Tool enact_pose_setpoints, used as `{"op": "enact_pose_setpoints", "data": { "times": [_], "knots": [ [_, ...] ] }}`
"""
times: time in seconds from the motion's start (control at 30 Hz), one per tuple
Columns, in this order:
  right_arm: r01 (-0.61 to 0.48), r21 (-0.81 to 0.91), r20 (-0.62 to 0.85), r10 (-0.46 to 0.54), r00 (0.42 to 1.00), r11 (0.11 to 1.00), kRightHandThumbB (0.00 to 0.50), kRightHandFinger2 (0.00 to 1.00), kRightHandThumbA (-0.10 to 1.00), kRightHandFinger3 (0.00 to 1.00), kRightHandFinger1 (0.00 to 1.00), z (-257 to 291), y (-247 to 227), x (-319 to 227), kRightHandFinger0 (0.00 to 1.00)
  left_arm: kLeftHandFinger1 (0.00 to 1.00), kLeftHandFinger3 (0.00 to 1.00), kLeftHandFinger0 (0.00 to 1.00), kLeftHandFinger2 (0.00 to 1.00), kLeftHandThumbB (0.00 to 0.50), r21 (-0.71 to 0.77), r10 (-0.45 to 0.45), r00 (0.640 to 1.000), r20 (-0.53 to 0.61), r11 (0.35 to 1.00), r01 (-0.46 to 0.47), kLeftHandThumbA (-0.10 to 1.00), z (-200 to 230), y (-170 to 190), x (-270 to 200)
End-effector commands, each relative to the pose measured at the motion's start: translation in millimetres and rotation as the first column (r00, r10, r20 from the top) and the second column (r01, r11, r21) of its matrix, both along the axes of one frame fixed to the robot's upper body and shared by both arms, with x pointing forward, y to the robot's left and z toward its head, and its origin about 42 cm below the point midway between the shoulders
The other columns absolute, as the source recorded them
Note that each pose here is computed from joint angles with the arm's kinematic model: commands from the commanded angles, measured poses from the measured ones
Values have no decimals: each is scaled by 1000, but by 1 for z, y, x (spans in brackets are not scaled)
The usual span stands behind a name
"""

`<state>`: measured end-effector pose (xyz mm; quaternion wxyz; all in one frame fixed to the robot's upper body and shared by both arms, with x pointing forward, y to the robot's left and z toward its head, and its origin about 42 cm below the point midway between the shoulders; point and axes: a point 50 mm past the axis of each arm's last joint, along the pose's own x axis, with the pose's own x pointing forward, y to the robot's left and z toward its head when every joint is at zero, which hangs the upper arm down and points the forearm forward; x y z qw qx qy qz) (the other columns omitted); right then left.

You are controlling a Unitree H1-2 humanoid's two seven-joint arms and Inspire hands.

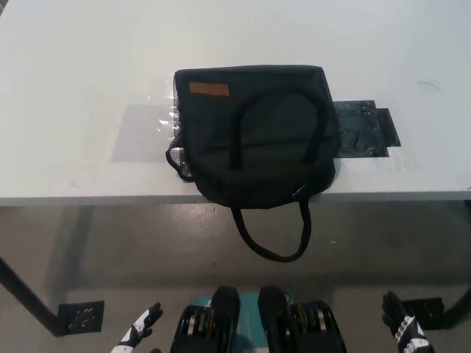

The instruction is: A soft travel bag is kept infront of the robot in the middle of the desk and the robot uses both its hands to press it to reduce its size

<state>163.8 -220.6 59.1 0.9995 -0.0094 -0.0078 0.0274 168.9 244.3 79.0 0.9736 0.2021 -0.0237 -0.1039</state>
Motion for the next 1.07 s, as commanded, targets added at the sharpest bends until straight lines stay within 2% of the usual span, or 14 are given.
{"op": "enact_pose_setpoints", "data": {
  "times": [0.0,0.07,0.1,0.2,0.3,0.33,0.37,0.57,0.67,0.93,1.03],
  "knots": [
    [12,66,115,-20,993,998,235,1000,1000,1000,1000,-1,-4,12,1000,1000,1000,1000,1000,269,-46,16,996,87,999,-12,1000,2,11,8],
    [21,66,112,-28,993,998,241,1000,1000,1000,1000,-1,-5,14,1000,1000,1000,1000,1000,247,-32,5,997,83,999,-3,1000,0,12,10],
    [22,68,108,-29,994,997,247,1000,1000,1000,1000,-3,-5,16,1000,1000,1000,1000,1000,259,-31,7,998,54,999,-5,1000,0,12,11],
    [13,69,114,-21,993,998,240,1000,1000,1000,1000,-5,-5,18,1000,1000,1000,1000,1000,249,-27,-3,999,50,1000,4,1000,1,13,12],
    [13,76,113,-22,993,997,241,1000,1000,1000,1000,-6,-5,20,1000,1000,1000,1000,1000,284,-16,1,1000,28,1000,0,1000,2,13,13],
    [12,75,114,-21,993,997,237,1000,1000,1000,1000,-6,-4,21,1000,1000,1000,1000,1000,276,-16,1,1000,30,1000,-1,1000,2,13,13],
    [12,73,115,-21,993,997,257,1000,1000,1000,1000,-6,-4,21,1000,1000,1000,1000,1000,273,-22,1,1000,28,1000,-1,1000,3,13,14],
    [6,47,130,-12,991,999,241,1000,1000,1000,1000,-5,-4,24,1000,1000,1000,1000,1000,252,-13,2,1000,28,1000,-2,1000,4,14,12],
    [-1,46,128,-5,992,999,249,1000,1000,1000,1000,-6,-4,22,1000,1000,1000,1000,1000,266,-1,3,1000,7,1000,-3,1000,5,14,10],
    [-19,52,133,12,991,998,256,1000,1000,1000,1000,-4,-4,21,1000,1000,1000,1000,1000,252,1,0,1000,9,1000,0,1000,6,14,12],
    [-37,44,145,30,989,998,249,1000,1000,1000,1000,-5,-4,22,1000,1000,1000,1000,1000,269,3,2,1000,0,1000,-2,1000,7,14,13]
  ]
}}
